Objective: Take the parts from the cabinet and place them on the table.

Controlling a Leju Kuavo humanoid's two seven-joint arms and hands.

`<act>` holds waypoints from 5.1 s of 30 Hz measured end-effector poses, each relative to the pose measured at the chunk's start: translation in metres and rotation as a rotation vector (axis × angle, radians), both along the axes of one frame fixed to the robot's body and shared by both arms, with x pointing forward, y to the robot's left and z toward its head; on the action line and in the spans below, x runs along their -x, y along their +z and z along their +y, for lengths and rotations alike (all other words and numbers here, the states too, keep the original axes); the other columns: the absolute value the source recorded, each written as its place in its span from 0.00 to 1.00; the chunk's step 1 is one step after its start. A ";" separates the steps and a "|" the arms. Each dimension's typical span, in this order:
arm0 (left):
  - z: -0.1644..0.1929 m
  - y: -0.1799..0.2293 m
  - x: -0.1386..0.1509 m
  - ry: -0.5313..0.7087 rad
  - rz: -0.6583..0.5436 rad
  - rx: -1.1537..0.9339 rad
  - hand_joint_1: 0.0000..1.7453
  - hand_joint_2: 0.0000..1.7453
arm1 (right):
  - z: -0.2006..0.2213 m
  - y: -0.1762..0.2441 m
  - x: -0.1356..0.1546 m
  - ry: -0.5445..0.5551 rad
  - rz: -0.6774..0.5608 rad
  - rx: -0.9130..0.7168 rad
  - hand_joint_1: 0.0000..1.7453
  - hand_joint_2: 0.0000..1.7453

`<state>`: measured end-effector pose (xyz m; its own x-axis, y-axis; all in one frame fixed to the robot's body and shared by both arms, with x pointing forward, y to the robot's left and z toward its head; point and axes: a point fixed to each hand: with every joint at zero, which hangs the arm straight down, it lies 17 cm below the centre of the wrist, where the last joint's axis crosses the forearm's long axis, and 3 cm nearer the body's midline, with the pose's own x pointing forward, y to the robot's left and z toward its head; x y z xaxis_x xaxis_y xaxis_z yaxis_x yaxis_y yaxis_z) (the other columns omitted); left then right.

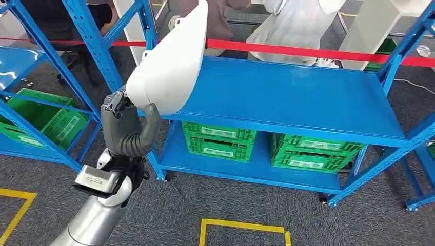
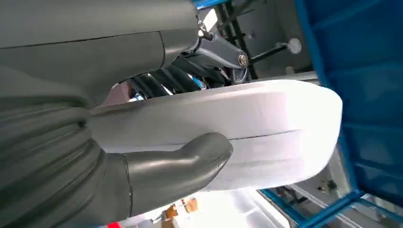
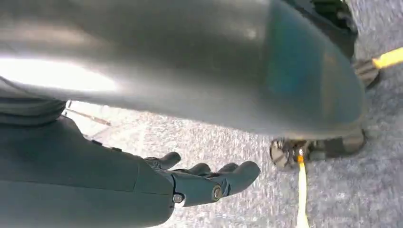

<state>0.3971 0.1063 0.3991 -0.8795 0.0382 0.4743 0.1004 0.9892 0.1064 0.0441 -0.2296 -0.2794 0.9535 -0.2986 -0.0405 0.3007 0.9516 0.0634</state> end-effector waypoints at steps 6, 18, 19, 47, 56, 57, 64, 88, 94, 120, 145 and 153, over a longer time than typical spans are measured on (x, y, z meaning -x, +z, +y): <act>0.011 0.005 0.001 0.025 -0.004 0.023 1.00 1.00 | -0.001 0.000 0.000 -0.024 0.006 0.006 0.00 0.00; 0.018 0.010 0.007 0.041 -0.022 0.046 1.00 1.00 | -0.004 -0.001 -0.003 -0.059 -0.027 0.020 0.00 0.00; 0.017 0.011 0.008 0.038 -0.023 0.048 1.00 1.00 | -0.004 -0.001 -0.004 -0.058 -0.027 0.018 0.00 0.00; 0.033 0.019 0.018 0.061 -0.067 0.087 1.00 1.00 | 0.001 -0.001 -0.005 -0.097 -0.035 0.016 0.00 0.00; 0.033 0.017 0.019 0.067 -0.056 0.092 1.00 1.00 | -0.001 -0.001 -0.004 -0.097 -0.034 0.018 0.00 0.00; 0.034 0.017 0.019 0.067 -0.058 0.091 1.00 1.00 | -0.002 -0.001 -0.004 -0.096 -0.035 0.018 0.00 0.00; 0.037 0.020 0.021 0.076 -0.063 0.101 1.00 1.00 | -0.001 0.000 -0.006 -0.089 -0.038 0.014 0.00 0.00; 0.041 0.010 0.022 0.100 -0.049 0.094 1.00 1.00 | -0.004 -0.001 -0.006 -0.070 -0.039 0.017 0.00 0.00; 0.041 0.008 0.022 0.101 -0.045 0.092 1.00 1.00 | -0.004 0.000 -0.006 -0.069 -0.043 0.015 0.00 0.00; 0.035 0.006 0.011 0.116 -0.023 0.070 1.00 1.00 | -0.006 -0.001 -0.008 -0.045 -0.073 0.026 0.00 0.00; 0.036 0.003 0.009 0.128 -0.032 0.064 1.00 1.00 | -0.001 0.000 -0.008 -0.046 -0.072 0.020 0.00 0.00; 0.035 0.002 0.008 0.133 -0.024 0.054 1.00 1.00 | -0.001 0.000 -0.007 -0.041 -0.072 0.021 0.00 0.00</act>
<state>0.3894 0.1415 0.4015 -0.8896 -0.0551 0.4533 -0.0344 0.9980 0.0539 0.0508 -0.2311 -0.2799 0.9408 -0.3373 0.0343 0.3347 0.9400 0.0661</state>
